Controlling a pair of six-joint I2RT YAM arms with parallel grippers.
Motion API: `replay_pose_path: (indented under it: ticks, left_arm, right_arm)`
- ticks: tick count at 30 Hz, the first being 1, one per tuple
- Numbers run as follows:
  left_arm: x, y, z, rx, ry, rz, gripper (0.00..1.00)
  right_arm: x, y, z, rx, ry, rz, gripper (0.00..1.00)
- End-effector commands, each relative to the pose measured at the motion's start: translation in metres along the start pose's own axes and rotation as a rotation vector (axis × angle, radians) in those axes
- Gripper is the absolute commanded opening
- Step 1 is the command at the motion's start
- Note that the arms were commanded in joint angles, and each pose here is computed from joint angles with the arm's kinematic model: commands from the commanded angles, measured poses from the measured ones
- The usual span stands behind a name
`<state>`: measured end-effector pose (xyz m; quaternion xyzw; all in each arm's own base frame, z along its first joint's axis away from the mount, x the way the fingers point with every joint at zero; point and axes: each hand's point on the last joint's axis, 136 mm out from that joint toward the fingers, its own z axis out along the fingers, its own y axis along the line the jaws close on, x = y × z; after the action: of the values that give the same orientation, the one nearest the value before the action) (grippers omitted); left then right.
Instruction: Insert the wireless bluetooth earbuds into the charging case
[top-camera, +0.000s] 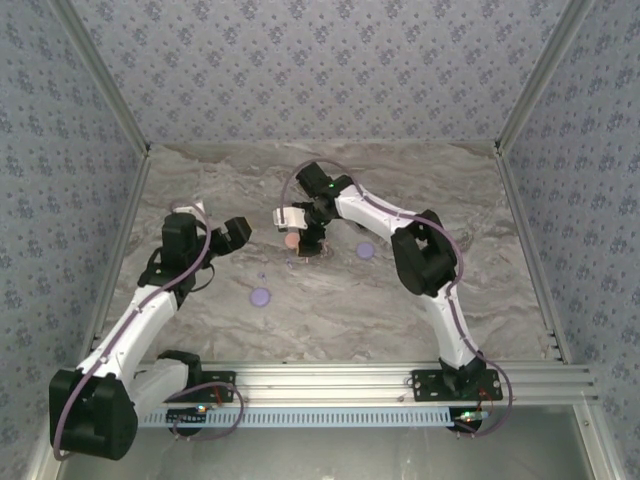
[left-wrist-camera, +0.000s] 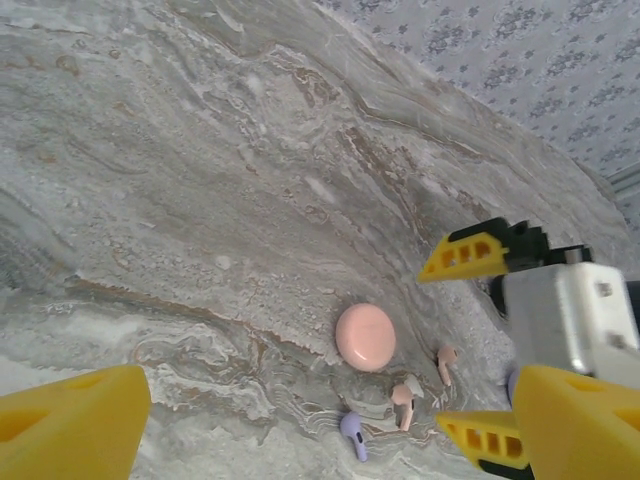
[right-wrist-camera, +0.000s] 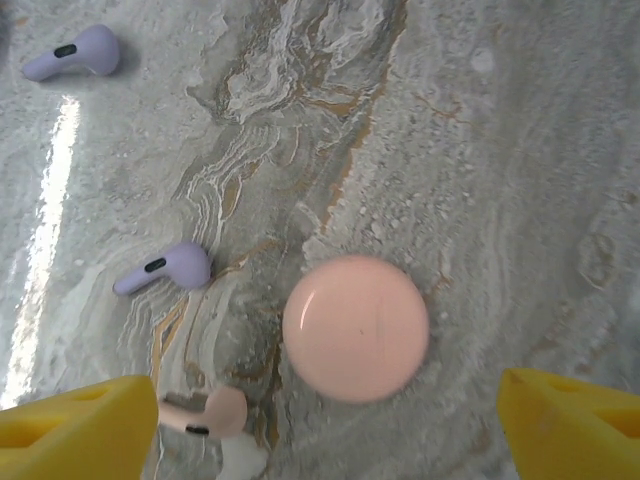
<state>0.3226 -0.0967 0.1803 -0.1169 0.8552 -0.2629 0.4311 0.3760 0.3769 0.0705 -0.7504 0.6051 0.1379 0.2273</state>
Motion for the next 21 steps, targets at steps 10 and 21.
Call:
replay_pose_path:
  ticks: [10, 21]
  left_arm:
    - [0.0, 0.008, -0.005, -0.031, -0.008, 0.004, 0.94]
    - [0.002, 0.01, -0.005, -0.035, -0.007, 0.002, 0.95]
  right_arm:
    - [0.009, -0.006, 0.025, -0.032, 0.061, 0.011, 0.83]
    - [0.013, -0.003, 0.046, -0.061, 0.102, 0.019, 0.71]
